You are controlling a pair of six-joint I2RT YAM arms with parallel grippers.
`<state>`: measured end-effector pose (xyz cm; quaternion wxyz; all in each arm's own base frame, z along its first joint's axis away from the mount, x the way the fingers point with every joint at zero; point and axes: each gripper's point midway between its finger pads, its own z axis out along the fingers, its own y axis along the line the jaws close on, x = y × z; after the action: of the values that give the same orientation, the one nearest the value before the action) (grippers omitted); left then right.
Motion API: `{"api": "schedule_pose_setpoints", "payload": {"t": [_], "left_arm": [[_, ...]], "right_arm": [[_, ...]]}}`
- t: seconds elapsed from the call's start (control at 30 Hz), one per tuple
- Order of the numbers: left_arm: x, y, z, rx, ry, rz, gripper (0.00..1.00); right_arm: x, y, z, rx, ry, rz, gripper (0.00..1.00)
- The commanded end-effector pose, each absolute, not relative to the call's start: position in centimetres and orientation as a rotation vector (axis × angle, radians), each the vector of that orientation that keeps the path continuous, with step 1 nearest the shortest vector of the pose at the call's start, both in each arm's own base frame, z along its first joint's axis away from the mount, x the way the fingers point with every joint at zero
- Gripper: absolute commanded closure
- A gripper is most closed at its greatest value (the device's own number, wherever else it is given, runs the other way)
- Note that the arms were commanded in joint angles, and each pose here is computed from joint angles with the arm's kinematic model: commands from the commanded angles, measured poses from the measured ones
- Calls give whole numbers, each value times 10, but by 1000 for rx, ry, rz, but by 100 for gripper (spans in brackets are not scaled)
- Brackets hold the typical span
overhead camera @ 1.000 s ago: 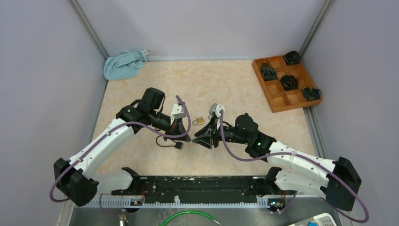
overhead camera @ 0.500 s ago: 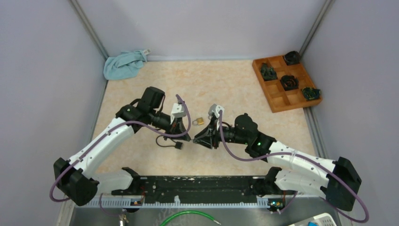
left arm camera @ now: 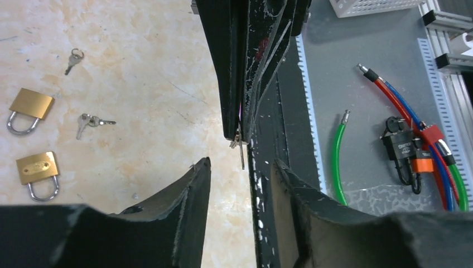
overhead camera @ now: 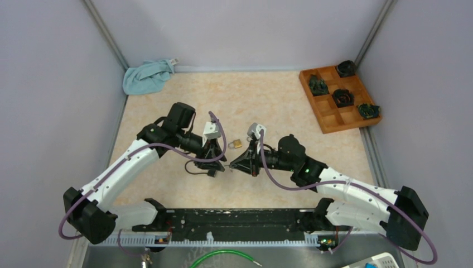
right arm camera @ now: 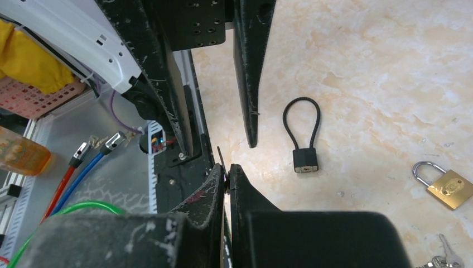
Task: Unlock with the key
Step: Pick up the key from the center of the board.
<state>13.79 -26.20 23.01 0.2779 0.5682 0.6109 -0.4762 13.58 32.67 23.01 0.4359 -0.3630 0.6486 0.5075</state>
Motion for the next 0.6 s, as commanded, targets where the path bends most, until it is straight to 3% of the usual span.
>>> {"api": "schedule_pose_setpoints", "payload": {"t": [0.0, 0.07, 0.2, 0.3, 0.43, 0.57], "left_arm": [[143, -264, 238, 1528, 1606, -1246, 41], [143, -263, 238, 1533, 1586, -1230, 34], [147, -259, 233, 1559, 1553, -1154, 32], [174, -248, 213, 1581, 1569, -899, 1], [196, -226, 177, 1719, 1538, -627, 0], [189, -213, 130, 1866, 1538, -584, 0]], "right_arm": [[135, 328, 270, -860, 1497, 1297, 100], [135, 327, 270, -856, 1499, 1298, 100], [137, 323, 269, -819, 1507, 1295, 100], [144, 314, 263, -760, 1553, 1283, 100], [151, 300, 239, -690, 1649, 1238, 100], [159, 283, 217, -608, 1746, 1169, 100]]}}
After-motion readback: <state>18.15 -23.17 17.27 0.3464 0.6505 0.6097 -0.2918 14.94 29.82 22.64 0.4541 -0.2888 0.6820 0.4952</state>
